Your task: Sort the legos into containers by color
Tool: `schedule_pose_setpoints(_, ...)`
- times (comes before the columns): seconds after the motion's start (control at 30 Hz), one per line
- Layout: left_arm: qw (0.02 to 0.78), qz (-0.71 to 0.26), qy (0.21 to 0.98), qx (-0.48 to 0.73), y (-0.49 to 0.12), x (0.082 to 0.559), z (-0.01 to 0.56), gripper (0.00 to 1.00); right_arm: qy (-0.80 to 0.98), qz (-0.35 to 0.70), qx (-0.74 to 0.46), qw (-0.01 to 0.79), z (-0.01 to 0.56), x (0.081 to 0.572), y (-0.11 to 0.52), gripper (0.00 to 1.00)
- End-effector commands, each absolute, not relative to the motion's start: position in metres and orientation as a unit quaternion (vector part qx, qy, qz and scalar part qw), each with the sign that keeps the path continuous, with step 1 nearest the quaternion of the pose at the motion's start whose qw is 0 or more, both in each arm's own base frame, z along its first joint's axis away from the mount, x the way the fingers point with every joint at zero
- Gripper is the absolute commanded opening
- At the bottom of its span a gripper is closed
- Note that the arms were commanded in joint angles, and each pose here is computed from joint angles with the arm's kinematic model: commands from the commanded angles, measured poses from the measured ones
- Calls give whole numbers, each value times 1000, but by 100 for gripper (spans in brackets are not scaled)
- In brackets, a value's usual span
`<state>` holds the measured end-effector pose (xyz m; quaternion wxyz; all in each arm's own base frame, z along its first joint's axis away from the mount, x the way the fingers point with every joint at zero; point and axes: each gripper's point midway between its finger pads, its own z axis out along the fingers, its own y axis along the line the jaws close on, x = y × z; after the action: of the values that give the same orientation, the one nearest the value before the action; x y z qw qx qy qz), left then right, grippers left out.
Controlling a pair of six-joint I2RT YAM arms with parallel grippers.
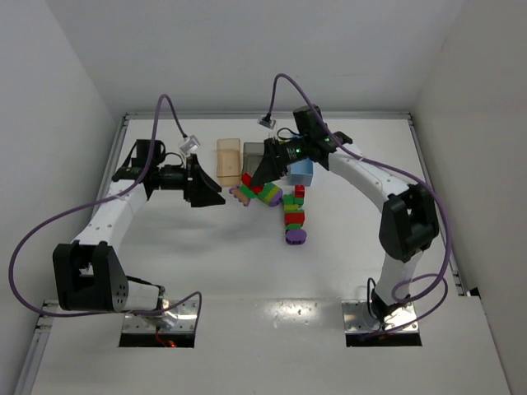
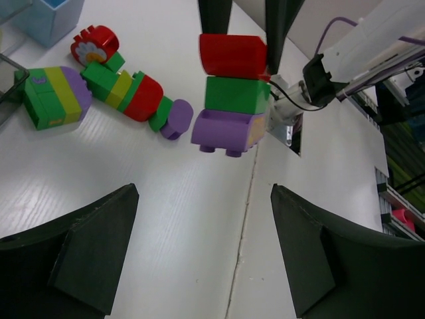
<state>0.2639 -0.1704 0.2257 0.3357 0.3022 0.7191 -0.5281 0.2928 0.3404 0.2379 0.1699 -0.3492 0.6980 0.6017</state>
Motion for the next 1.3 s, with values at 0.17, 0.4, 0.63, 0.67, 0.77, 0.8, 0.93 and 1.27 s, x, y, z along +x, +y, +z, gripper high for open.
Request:
schedule_pose_setpoints(0.17, 337, -564, 674, 337, -184, 264, 248, 87, 663, 621, -376, 183, 254, 293, 348, 17)
schedule_pose_setpoints(0.4, 310, -599, 665, 321, -187, 272, 248, 87, 656, 627, -382, 175, 256, 287, 350, 17)
schedule_pose_setpoints(0.63, 285, -649, 636, 306, -184, 278, 251, 87, 663, 627, -373, 169, 248, 288, 346, 17)
schedule_pose_setpoints(0.67, 280, -656, 634, 298, -182, 279, 251, 87, 664, 626, -370, 172, 248, 291, 344, 17)
schedule_pose_setpoints(0.77, 272, -668, 627, 293, -182, 278, 250, 87, 667, 626, -368, 168, 245, 290, 343, 17)
schedule_pose_setpoints(0.8, 275, -667, 626, 296, -182, 280, 252, 87, 667, 626, -368, 168, 245, 290, 343, 17)
schedule_pose_setpoints(0.93, 275, -667, 626, 296, -182, 280, 252, 87, 669, 630, -360, 160, 239, 294, 342, 17)
schedule_pose_setpoints(1.27, 275, -667, 626, 296, -182, 277, 252, 87, 665, 649, -344, 135, 230, 300, 347, 17)
